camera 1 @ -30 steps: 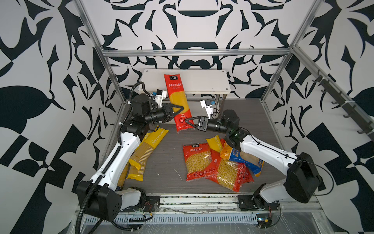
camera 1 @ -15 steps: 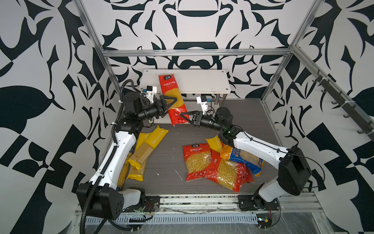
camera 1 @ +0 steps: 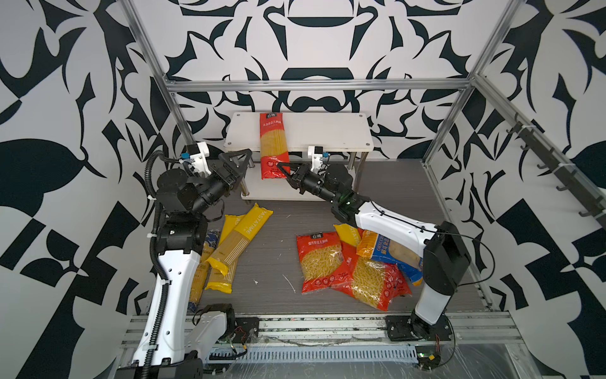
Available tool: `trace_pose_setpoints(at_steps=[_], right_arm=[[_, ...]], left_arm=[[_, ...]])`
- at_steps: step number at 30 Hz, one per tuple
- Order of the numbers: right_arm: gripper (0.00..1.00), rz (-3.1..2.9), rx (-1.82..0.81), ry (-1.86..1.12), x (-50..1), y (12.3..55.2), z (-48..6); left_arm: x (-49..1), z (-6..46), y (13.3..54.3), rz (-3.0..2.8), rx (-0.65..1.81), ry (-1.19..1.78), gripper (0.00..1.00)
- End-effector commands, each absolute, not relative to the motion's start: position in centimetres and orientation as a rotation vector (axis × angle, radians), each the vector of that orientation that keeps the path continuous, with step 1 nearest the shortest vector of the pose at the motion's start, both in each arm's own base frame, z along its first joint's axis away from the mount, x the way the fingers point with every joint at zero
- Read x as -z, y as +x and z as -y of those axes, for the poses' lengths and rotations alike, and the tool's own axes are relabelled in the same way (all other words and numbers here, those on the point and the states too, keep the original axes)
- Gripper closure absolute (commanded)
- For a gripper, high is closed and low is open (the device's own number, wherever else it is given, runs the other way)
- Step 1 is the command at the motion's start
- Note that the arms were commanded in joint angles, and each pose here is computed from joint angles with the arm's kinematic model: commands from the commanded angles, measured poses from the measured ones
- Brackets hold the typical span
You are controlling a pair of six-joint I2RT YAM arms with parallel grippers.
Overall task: Arrange pasta packages on shelves
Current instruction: Place the pasta bag on the shelf, then move the pasta bag to the shelf.
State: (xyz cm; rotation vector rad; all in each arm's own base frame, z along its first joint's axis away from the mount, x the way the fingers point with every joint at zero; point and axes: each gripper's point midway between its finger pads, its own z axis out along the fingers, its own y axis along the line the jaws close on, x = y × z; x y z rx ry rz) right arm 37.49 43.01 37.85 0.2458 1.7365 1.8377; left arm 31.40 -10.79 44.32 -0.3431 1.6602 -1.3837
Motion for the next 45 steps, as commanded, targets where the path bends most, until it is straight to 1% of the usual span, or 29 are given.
trace_pose_setpoints(at_steps=[1, 5, 11, 14, 16, 18, 19, 22, 27, 29, 32, 35, 40, 45], right_arm=[[0.91, -1.502, -1.883, 0.297, -44.9, 37.8, -41.7], [0.86, -1.506, -1.865, 0.312, -45.1, 38.9, -42.8], [0.74, -1.521, -1.862, 0.279, -45.2, 39.4, -44.0], [0.68, -1.547, -1.868, 0.244, -45.1, 38.9, -44.3], [0.61, -1.555, -1.865, 0.241, -44.7, 38.6, -44.1], [0.54, -1.56, -1.851, 0.243, -44.4, 38.2, -43.6], [0.49, -1.56, -1.839, 0.244, -44.2, 38.2, -43.2], [0.41, -1.564, -1.809, 0.233, -44.1, 37.6, -42.3], [0.38, -1.567, -1.754, 0.27, -43.2, 37.4, -40.0], [0.38, -1.575, -1.738, 0.273, -42.8, 37.4, -39.4], [0.39, -1.596, -1.701, 0.263, -41.9, 37.0, -38.8], [0.39, -1.626, -1.653, 0.274, -40.2, 36.7, -37.7], [0.39, -1.672, -1.573, 0.286, -37.4, 35.7, -35.7], [0.38, -1.712, -1.475, 0.292, -35.0, 34.6, -33.5]], left_arm=[[-42.9, 10.4, 32.5, -1.662, 1.394, -0.425, 0.05], [-42.1, 10.9, 33.3, -1.663, 1.402, -0.444, 0.05], [-40.3, 14.4, 34.8, -1.729, 1.417, -0.399, 0.09], [-39.7, 14.5, 35.7, -1.718, 1.43, -0.423, 0.14], [-39.7, 14.4, 36.1, -1.707, 1.427, -0.436, 0.21], [-39.8, 14.3, 36.5, -1.696, 1.424, -0.443, 0.25], [-39.7, 14.2, 36.7, -1.693, 1.423, -0.449, 0.26], [-39.4, 14.3, 37.4, -1.696, 1.429, -0.462, 0.33], [-39.0, 14.3, 38.3, -1.697, 1.427, -0.489, 0.44], [-38.9, 14.2, 38.5, -1.695, 1.423, -0.499, 0.5], [-38.9, 13.4, 38.8, -1.683, 1.378, -0.537, 0.63], [-39.4, 12.9, 39.0, -1.684, 1.344, -0.548, 0.72], [-40.0, 10.6, 39.8, -1.69, 1.318, -0.605, 0.8], [-41.2, 7.8, 40.2, -1.664, 1.318, -0.639, 0.86]])
